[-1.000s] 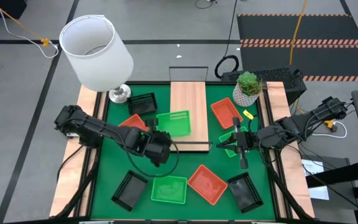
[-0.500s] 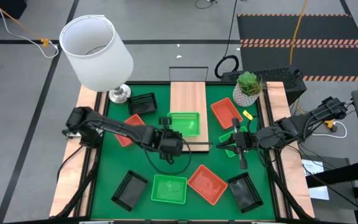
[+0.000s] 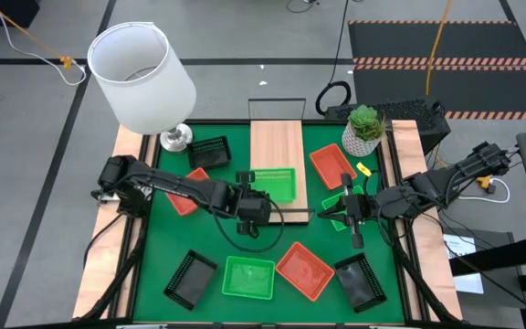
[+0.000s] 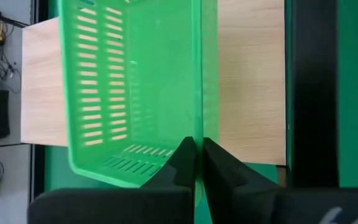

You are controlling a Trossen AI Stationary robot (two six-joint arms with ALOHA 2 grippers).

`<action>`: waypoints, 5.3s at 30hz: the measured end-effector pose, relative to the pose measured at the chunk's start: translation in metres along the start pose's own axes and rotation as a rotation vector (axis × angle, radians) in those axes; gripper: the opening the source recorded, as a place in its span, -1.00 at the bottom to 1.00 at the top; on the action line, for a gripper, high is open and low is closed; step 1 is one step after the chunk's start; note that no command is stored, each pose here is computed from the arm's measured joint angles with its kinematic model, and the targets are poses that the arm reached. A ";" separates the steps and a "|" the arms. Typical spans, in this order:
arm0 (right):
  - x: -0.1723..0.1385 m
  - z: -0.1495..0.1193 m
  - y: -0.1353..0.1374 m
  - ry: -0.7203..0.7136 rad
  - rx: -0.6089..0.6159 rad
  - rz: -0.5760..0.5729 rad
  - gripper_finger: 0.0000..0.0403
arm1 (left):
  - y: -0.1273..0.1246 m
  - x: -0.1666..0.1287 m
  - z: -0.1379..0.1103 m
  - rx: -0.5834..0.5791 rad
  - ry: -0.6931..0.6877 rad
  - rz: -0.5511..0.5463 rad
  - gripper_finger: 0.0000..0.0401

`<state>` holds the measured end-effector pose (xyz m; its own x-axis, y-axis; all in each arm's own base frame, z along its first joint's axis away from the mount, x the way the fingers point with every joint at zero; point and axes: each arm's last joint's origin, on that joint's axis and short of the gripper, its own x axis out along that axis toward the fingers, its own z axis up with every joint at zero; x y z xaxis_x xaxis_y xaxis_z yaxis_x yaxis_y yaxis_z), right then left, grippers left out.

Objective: Stack baskets on shelf by color
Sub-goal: Put the top left green bin on the shelf

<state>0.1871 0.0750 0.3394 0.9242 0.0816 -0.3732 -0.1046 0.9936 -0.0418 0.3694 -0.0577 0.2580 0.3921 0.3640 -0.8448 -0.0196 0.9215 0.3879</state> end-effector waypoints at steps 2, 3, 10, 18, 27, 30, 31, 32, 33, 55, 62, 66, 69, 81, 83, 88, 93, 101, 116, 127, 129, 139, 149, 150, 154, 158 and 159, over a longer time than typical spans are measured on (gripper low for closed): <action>0.000 0.000 0.000 0.000 0.000 0.000 -1.00 | 0.004 -0.002 -0.001 -0.010 -0.004 -0.008 -0.97; 0.000 0.000 0.000 0.000 0.000 0.000 -1.00 | 0.005 -0.003 -0.001 -0.020 -0.004 -0.012 -0.96; 0.000 0.000 0.000 -0.001 0.001 0.000 -1.00 | 0.008 -0.011 -0.004 -0.022 -0.005 -0.009 -0.90; 0.000 -0.001 0.000 0.006 -0.002 0.000 -1.00 | 0.019 -0.051 -0.010 -0.051 -0.107 -0.021 -0.90; 0.000 -0.001 0.000 0.006 -0.002 -0.001 -1.00 | 0.029 -0.055 -0.009 -0.081 -0.128 -0.007 -0.96; 0.000 -0.001 0.000 0.013 -0.020 -0.008 -1.00 | 0.023 -0.054 -0.006 -0.077 -0.150 -0.013 -0.90; 0.001 -0.002 0.000 0.012 -0.024 -0.025 -1.00 | 0.021 -0.054 -0.005 -0.073 -0.157 -0.015 -0.89; 0.003 -0.003 0.000 0.008 -0.024 -0.048 -1.00 | 0.020 -0.055 -0.005 -0.069 -0.167 -0.016 -0.89; 0.005 -0.004 -0.001 0.006 -0.023 -0.070 -1.00 | 0.020 -0.056 -0.004 -0.068 -0.178 -0.017 -0.89; 0.062 -0.016 -0.028 0.119 -0.291 -0.202 -0.26 | 0.028 -0.030 0.008 -0.082 -0.187 0.015 -0.90; 0.068 -0.022 -0.056 0.184 -0.245 -0.222 -0.32 | 0.033 -0.024 0.009 -0.092 -0.180 0.021 -0.92; 0.071 -0.024 -0.069 0.199 -0.221 -0.218 -0.38 | 0.033 -0.023 0.009 -0.077 -0.181 0.023 -0.96; 0.073 -0.027 -0.076 0.222 -0.208 -0.187 -0.44 | 0.033 -0.023 0.010 -0.080 -0.189 0.022 -0.91; 0.077 -0.037 -0.084 0.295 -0.195 -0.136 -0.93 | 0.031 -0.024 0.012 -0.070 -0.205 0.004 -0.94; 0.078 -0.037 -0.083 0.298 -0.193 -0.132 -0.96 | 0.031 -0.024 0.012 -0.071 -0.207 0.003 -0.89; 0.079 -0.048 -0.083 0.326 -0.163 -0.136 -0.95 | 0.030 -0.025 0.012 -0.096 -0.213 -0.006 -0.71; 0.083 -0.060 -0.082 0.320 -0.119 -0.143 -0.97 | 0.023 -0.029 0.013 -0.106 -0.227 -0.037 -0.42; 0.091 -0.086 -0.079 0.241 -0.090 -0.106 -0.97 | 0.022 -0.042 0.011 -0.115 -0.256 0.029 -0.08; 0.093 -0.120 -0.077 0.205 -0.167 -0.105 -0.92 | 0.024 -0.045 0.010 -0.117 -0.254 0.046 -0.06; 0.093 -0.123 -0.077 0.213 -0.154 -0.102 -0.90 | 0.025 -0.045 0.010 -0.107 -0.255 0.048 -0.06; 0.093 -0.123 -0.077 0.214 -0.159 -0.102 -0.90 | 0.025 -0.045 0.010 -0.108 -0.256 0.048 -0.06; 0.093 -0.123 -0.076 0.210 -0.158 -0.075 -0.63 | 0.025 -0.045 0.010 -0.105 -0.256 0.048 -0.06; 0.076 -0.111 -0.079 0.162 -0.198 -0.173 -0.37 | 0.025 -0.045 0.010 -0.112 -0.256 0.047 -0.06; 0.073 -0.110 -0.081 0.161 -0.202 -0.184 -0.37 | 0.025 -0.045 0.010 -0.112 -0.256 0.047 -0.06; 0.062 -0.111 -0.093 0.193 -0.212 -0.231 -0.38 | 0.025 -0.045 0.010 -0.114 -0.258 0.047 -0.06; 0.059 -0.114 -0.114 0.213 -0.177 -0.312 -0.41 | 0.027 -0.044 0.010 -0.115 -0.258 0.050 -0.06; 0.059 -0.115 -0.120 0.207 -0.166 -0.337 -0.42 | 0.028 -0.044 0.010 -0.117 -0.257 0.052 -0.06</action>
<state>0.2121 -0.0479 0.2154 0.8253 -0.2792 -0.4908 0.1167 0.9348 -0.3356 0.3612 -0.0495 0.3096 0.6079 0.3788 -0.6979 -0.1460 0.9172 0.3707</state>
